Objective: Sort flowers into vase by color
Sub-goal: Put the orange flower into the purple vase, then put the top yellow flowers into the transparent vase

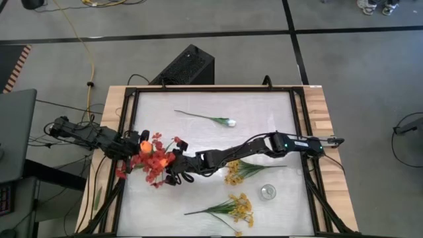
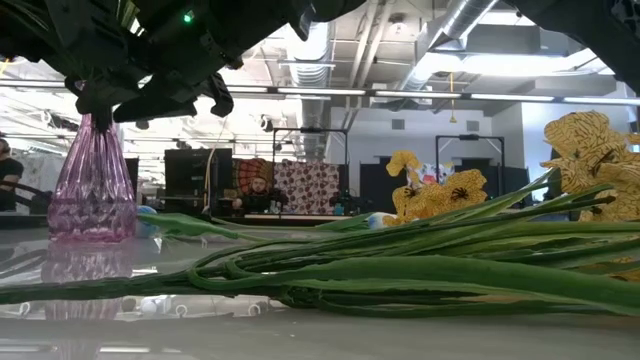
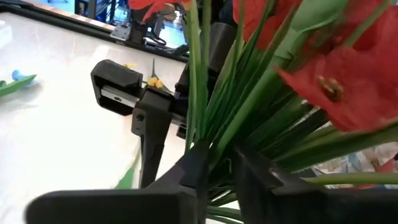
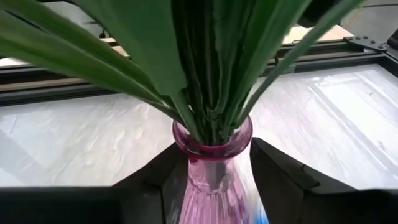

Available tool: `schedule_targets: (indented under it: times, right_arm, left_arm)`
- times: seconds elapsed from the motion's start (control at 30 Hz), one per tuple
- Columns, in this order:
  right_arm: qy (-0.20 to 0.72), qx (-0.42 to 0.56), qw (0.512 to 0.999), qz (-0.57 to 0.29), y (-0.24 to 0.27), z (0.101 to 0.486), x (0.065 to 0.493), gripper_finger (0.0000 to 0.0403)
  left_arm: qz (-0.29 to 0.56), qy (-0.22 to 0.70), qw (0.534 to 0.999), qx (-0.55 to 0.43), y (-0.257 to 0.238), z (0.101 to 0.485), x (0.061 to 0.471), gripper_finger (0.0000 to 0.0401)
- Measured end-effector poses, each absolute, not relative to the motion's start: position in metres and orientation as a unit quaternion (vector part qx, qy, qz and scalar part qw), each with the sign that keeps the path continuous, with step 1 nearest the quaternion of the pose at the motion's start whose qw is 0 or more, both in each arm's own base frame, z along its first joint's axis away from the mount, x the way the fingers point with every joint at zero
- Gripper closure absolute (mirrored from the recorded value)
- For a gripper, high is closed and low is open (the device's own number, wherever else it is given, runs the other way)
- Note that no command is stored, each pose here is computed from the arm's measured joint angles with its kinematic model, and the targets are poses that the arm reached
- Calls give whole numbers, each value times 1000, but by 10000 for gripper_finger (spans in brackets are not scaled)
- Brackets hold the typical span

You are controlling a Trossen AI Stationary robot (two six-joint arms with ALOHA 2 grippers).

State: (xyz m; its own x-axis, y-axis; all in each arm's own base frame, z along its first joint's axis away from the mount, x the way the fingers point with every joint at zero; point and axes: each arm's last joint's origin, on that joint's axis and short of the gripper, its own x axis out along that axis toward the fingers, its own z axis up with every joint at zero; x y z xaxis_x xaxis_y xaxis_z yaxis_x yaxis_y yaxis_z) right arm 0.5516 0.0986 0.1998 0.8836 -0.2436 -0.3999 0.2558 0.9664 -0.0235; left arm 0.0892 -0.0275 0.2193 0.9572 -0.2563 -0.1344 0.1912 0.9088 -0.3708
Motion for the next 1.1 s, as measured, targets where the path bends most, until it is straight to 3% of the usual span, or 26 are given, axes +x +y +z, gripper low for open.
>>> schedule_targets:
  times: [0.23, 0.4, 0.97, 1.1]
  right_arm:
    - [211, 13, 969, -129, 98, 199, 551, 199]
    - [223, 9, 967, -127, 101, 196, 549, 200]
    - [236, 5, 964, -121, 107, 197, 546, 201]
    - [265, 10, 958, -114, 103, 217, 535, 201]
  left_arm:
    - [-109, 87, 974, -180, -26, 227, 87, 290]
    - [-83, 66, 984, -144, -22, 248, 80, 268]
    - [-16, 80, 992, -98, -5, 305, 39, 266]
    - [-4, 97, 990, -101, 0, 314, 26, 266]
